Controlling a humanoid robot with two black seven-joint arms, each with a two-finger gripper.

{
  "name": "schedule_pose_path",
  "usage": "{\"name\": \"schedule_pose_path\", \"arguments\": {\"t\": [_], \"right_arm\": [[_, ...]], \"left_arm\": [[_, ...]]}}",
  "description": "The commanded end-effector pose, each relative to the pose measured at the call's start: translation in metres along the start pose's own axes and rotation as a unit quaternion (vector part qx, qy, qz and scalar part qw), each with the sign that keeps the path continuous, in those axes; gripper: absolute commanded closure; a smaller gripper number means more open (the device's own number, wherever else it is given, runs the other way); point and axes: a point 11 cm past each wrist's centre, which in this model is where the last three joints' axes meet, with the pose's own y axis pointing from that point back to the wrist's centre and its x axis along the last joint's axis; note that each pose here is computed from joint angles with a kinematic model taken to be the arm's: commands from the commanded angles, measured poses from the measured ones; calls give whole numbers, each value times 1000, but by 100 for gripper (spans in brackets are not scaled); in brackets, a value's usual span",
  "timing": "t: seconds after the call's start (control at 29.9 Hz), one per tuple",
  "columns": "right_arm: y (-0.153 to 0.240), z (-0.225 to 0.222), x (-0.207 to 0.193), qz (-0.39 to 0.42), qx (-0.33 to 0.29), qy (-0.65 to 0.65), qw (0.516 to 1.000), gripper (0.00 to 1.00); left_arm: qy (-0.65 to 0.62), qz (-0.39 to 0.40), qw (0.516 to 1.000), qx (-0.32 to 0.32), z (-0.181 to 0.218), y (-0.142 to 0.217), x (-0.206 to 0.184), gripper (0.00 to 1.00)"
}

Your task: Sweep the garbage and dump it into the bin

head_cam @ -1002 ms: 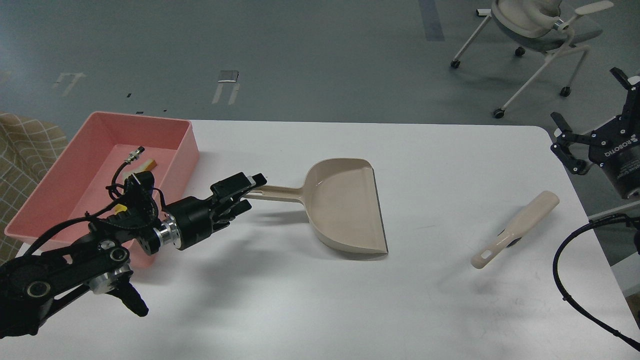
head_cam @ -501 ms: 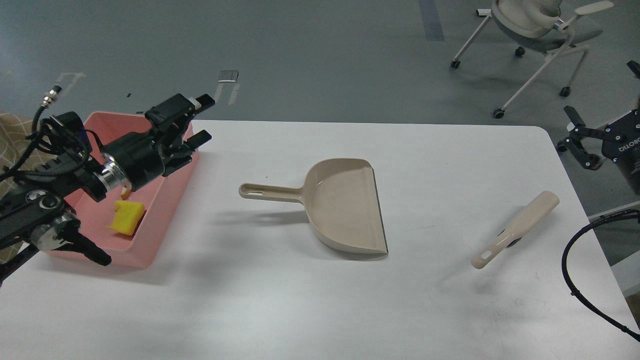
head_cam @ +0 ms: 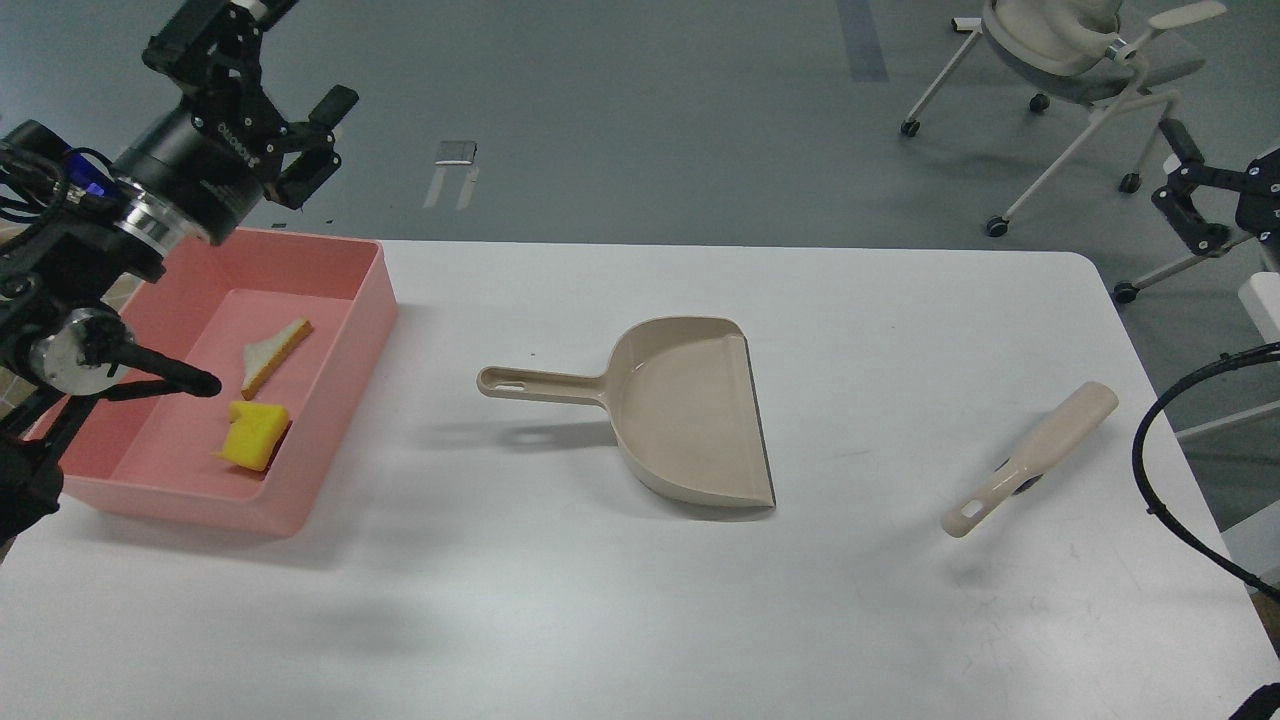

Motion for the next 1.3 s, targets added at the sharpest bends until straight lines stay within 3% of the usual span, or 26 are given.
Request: {"name": "schedule_pose_path", "arguments": {"t": [0.0, 0.27, 0.53, 0.77, 1.27], "right_arm": [[-7, 1, 1, -9, 14, -41, 999, 0], [-40, 21, 17, 8, 16, -122, 992, 0], [-80, 48, 14, 12, -42, -139, 989, 0], [-86, 85, 3, 9, -79, -109, 991, 0], [-85, 78, 8, 12, -68, -105, 992, 0]], "left_arm": [[14, 29, 999, -13, 1, -10, 16, 2], [107, 95, 989, -32, -19, -28, 39, 2], [145, 111, 983, -25, -42, -44, 47, 2], [159, 98, 982, -22, -49, -51, 33, 2], [170, 94, 981, -3, -69, -54, 16, 2]]}}
